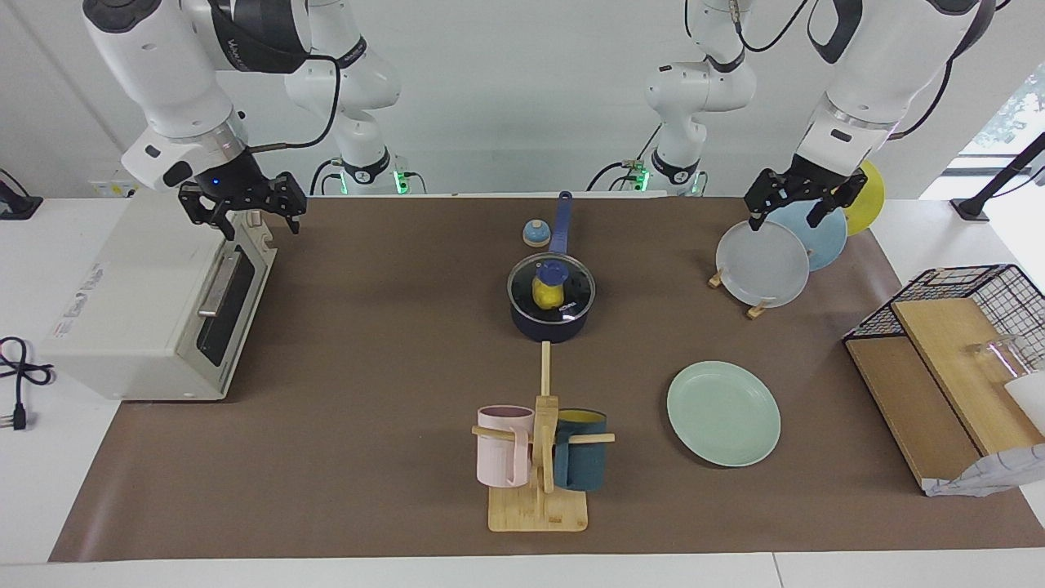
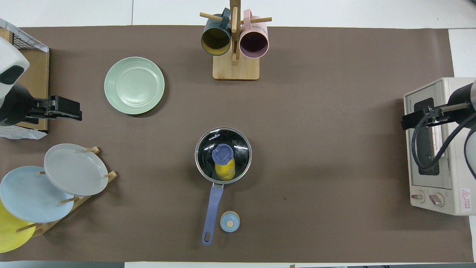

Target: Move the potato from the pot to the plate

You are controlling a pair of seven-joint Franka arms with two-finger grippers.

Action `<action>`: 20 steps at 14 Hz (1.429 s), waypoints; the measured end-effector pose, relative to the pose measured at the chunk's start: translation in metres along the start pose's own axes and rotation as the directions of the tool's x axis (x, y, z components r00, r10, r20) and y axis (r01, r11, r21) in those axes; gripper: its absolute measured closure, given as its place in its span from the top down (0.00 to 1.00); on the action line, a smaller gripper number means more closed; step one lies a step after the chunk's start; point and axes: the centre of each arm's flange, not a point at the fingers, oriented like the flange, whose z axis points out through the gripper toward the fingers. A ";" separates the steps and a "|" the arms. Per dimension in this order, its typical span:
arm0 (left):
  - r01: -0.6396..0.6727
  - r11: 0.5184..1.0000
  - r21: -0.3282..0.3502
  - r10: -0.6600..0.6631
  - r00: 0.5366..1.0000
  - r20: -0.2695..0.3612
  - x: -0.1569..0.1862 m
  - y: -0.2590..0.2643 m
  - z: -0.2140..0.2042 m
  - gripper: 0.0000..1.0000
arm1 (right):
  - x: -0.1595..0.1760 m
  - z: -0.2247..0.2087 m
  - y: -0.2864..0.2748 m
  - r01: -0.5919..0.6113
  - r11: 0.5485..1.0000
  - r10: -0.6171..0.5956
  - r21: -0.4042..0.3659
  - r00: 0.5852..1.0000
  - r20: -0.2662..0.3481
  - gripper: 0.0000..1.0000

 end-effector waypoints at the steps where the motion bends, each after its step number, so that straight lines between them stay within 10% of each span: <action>1: 0.000 1.000 0.000 0.000 1.000 0.000 0.000 0.000 0.000 1.00 | -0.001 0.002 -0.001 0.002 1.000 -0.002 0.000 1.000 0.003 1.00; 9: 0.002 1.000 0.000 -0.002 1.000 -0.001 0.000 -0.001 0.000 1.00 | 0.018 -0.004 -0.236 -0.052 0.999 0.053 0.014 0.996 -0.074 1.00; 20: 0.000 1.000 0.000 0.000 1.000 -0.001 0.000 0.000 0.000 1.00 | 0.030 0.128 -0.445 -0.009 0.999 0.014 0.040 0.992 -0.128 1.00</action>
